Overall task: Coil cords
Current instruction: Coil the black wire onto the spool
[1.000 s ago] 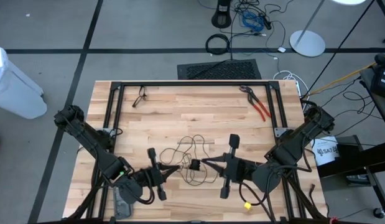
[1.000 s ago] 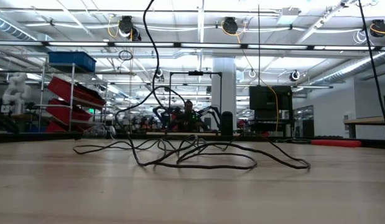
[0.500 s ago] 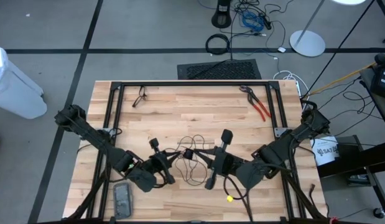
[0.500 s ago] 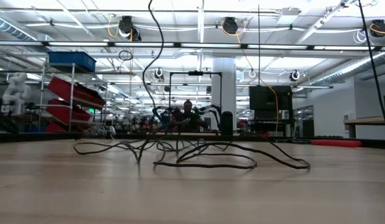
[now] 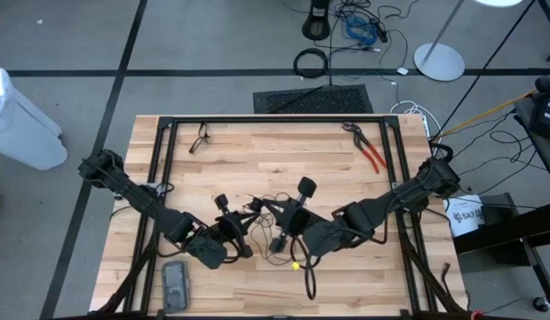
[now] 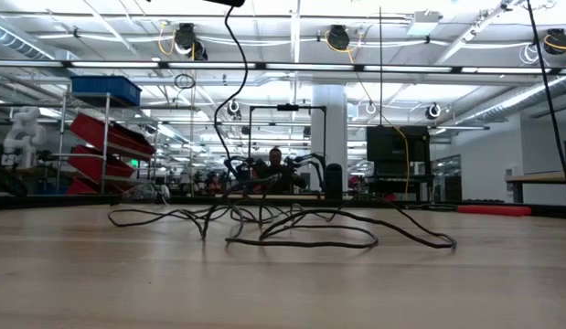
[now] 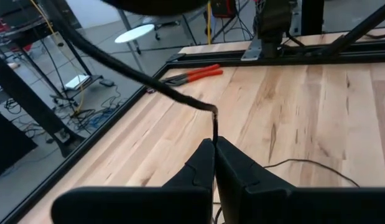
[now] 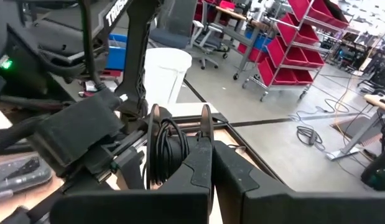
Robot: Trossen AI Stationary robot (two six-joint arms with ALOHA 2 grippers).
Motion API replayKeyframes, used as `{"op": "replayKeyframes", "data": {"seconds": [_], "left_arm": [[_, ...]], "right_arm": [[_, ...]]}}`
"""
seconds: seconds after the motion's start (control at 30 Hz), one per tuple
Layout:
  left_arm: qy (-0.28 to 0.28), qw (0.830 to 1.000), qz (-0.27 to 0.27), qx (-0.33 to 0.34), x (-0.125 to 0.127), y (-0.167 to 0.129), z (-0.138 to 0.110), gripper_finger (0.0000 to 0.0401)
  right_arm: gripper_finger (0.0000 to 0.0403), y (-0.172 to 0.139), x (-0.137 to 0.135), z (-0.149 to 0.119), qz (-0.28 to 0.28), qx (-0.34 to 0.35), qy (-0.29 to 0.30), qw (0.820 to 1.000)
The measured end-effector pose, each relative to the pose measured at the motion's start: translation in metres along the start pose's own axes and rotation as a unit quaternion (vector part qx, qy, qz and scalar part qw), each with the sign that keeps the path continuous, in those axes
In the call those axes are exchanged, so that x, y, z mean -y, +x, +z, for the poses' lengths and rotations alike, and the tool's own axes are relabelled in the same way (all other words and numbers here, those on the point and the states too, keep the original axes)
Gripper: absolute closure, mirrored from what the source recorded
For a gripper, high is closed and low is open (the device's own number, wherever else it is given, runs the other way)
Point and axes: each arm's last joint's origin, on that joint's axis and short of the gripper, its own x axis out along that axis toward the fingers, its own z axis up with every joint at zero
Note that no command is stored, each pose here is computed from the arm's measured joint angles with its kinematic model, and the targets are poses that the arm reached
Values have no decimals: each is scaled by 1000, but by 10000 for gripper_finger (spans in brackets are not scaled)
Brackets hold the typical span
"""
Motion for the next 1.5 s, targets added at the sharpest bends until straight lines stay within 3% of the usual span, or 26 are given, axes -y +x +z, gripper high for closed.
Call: {"op": "replayKeyframes", "data": {"seconds": [0.2,0.37,0.67,1.07,1.27,1.5], "left_arm": [[2,1000,10,-3,-4,6,1,391],[-2,1000,24,-6,-9,13,1,390],[-3,1000,13,-5,-6,9,1,390],[4,993,-119,-22,2,-7,6,385],[-45,981,-190,-2,-8,-32,27,335],[-52,971,-231,16,-10,-59,34,264]], "right_arm": [[403,3,-2,-1,2,2,8,1000],[403,2,-4,-1,45,-1,10,999],[403,2,-3,1,60,0,13,998],[403,-18,5,8,55,1,-5,998],[403,-27,4,12,65,6,-10,998],[403,-28,5,12,65,6,-13,998]]}}
